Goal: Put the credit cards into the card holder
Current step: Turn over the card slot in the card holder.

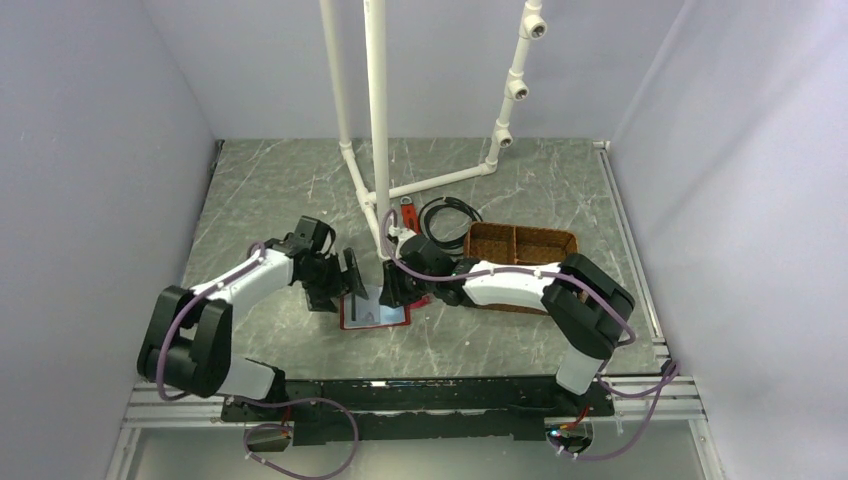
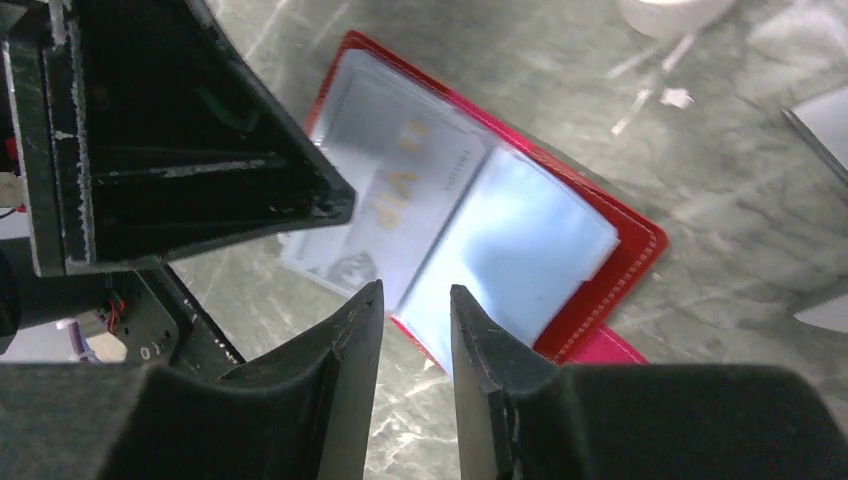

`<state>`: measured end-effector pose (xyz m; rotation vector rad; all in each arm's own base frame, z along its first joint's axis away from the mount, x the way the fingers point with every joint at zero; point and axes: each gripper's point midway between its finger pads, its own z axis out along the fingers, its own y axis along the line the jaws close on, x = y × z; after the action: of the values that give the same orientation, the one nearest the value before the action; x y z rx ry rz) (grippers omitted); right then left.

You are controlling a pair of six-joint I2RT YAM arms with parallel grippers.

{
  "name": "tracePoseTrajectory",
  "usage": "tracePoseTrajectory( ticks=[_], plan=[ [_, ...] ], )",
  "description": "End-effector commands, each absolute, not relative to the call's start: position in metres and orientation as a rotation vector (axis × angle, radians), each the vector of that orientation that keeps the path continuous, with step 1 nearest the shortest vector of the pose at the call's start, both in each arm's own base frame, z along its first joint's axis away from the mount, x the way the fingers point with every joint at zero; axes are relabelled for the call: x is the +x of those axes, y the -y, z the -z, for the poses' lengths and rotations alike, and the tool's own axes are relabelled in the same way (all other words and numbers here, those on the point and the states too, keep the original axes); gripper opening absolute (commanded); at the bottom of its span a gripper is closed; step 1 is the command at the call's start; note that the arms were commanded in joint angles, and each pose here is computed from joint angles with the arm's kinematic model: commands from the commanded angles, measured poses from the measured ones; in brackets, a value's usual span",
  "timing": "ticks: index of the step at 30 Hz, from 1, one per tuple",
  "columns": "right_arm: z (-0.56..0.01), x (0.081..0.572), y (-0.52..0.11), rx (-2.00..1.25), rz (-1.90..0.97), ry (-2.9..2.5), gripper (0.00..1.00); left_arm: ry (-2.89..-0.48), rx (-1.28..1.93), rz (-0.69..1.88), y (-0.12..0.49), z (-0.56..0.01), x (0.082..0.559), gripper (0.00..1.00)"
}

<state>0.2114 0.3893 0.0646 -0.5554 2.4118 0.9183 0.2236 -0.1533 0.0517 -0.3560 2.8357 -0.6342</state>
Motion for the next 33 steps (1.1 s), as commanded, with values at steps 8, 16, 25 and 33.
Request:
tracePoseTrajectory(
  ticks=[8, 16, 25, 33],
  plan=[
    [-0.035, 0.219, -0.372, -0.491, -0.965, -2.439, 0.23, -2.935, -0.523, 0.412, 0.122, -0.008, 0.209, 0.43],
    [-0.073, 0.228, -0.355, -0.55, -0.79, -2.405, 0.27, -2.908, -0.475, 0.418, 0.122, -0.017, 0.215, 0.41],
    [-0.127, 0.231, -0.334, -0.616, -0.695, -2.349, 0.5, -2.803, -0.35, 0.597, 0.139, -0.066, 0.227, 0.76],
    [-0.187, 0.276, -0.135, 0.037, -0.095, -2.332, 0.74, -2.518, 0.044, 0.652, 0.146, -0.171, 0.252, 0.96]
  ],
)
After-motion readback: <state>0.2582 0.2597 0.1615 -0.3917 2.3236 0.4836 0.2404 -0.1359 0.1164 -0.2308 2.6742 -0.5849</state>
